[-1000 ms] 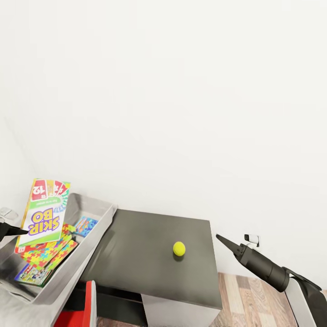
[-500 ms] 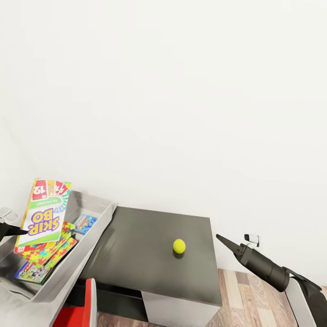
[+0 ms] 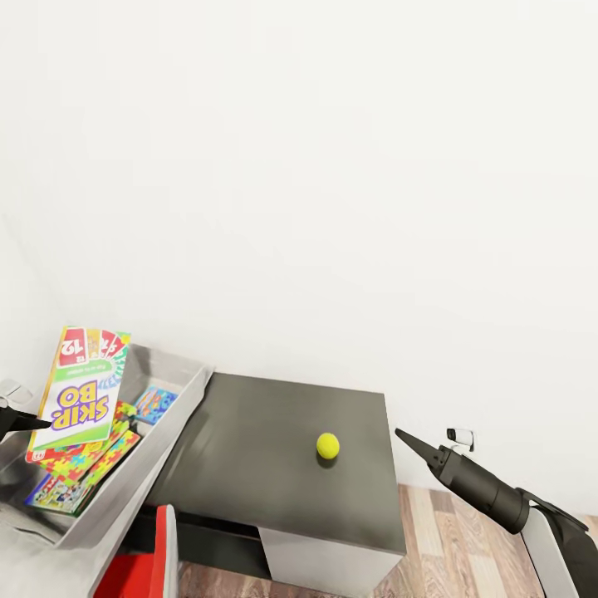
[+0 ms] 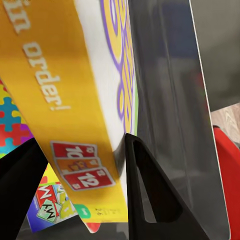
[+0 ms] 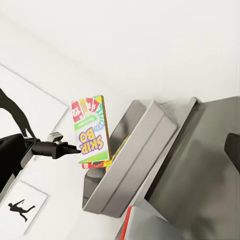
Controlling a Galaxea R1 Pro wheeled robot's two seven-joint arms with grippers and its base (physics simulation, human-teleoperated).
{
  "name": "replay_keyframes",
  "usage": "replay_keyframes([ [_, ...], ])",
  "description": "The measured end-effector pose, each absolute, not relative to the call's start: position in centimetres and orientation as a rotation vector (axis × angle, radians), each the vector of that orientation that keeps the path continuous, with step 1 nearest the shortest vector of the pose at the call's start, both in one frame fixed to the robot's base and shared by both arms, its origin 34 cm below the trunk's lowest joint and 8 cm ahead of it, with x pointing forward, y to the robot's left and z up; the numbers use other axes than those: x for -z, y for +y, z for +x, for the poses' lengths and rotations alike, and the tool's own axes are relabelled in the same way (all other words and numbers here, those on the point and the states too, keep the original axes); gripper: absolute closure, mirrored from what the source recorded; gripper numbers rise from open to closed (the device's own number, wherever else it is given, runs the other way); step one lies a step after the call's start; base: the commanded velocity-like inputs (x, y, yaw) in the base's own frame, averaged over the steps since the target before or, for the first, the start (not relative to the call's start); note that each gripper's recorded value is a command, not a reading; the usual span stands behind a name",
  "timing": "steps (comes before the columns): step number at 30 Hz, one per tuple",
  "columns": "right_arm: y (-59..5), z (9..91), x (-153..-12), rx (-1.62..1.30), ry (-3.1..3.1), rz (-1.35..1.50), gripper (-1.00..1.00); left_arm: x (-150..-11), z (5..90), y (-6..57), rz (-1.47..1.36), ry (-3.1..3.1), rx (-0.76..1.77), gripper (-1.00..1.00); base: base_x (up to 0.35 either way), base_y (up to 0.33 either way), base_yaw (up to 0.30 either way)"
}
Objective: Put all the toys in the child's room - the three board games (two on the bed and one on the table), the two jigsaw puzzles on the table, and the tennis ball on the table - inside the toy box on the table in the child's room.
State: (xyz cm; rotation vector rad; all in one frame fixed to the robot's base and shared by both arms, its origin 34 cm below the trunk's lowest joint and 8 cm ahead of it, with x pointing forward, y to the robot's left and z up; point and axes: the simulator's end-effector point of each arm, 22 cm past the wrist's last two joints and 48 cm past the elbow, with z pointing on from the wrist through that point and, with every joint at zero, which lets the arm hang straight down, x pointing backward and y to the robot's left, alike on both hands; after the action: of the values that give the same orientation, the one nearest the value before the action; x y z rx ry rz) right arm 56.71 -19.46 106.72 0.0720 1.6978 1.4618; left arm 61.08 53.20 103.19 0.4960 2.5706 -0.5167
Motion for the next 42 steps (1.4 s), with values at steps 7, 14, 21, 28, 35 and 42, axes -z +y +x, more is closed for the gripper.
replay_keyframes([
  [7,-19.5,56.8,-106.2,-1.464,1.707,0.081,-1.0,-102.6,61.1,53.2,0.495,2.582,0.52,1.0,0.0,0.0,0.0],
  [14,-19.5,56.8,-105.7,-1.465,1.717,0.089,-1.0,-102.1,61.1,53.2,0.494,2.593,0.524,1.0,0.0,0.0,0.0],
  [21,-19.5,56.9,-105.1,-1.467,1.727,0.098,-1.0,-101.5,61.2,53.2,0.493,2.603,0.528,1.0,0.0,0.0,0.0],
  [28,-19.5,57.0,-104.6,-1.468,1.735,0.105,-1.0,-100.9,61.2,53.2,0.492,2.614,0.534,1.0,0.0,0.0,0.0],
  [35,-19.5,57.0,-104.1,-1.471,1.744,0.115,-1.0,-100.3,61.2,53.2,0.489,2.625,0.538,1.0,0.0,0.0,0.0],
  [42,-19.5,57.0,-103.6,-1.474,1.752,0.123,-1.0,-99.7,61.2,53.1,0.488,2.635,0.543,1.0,0.0,0.0,0.0],
])
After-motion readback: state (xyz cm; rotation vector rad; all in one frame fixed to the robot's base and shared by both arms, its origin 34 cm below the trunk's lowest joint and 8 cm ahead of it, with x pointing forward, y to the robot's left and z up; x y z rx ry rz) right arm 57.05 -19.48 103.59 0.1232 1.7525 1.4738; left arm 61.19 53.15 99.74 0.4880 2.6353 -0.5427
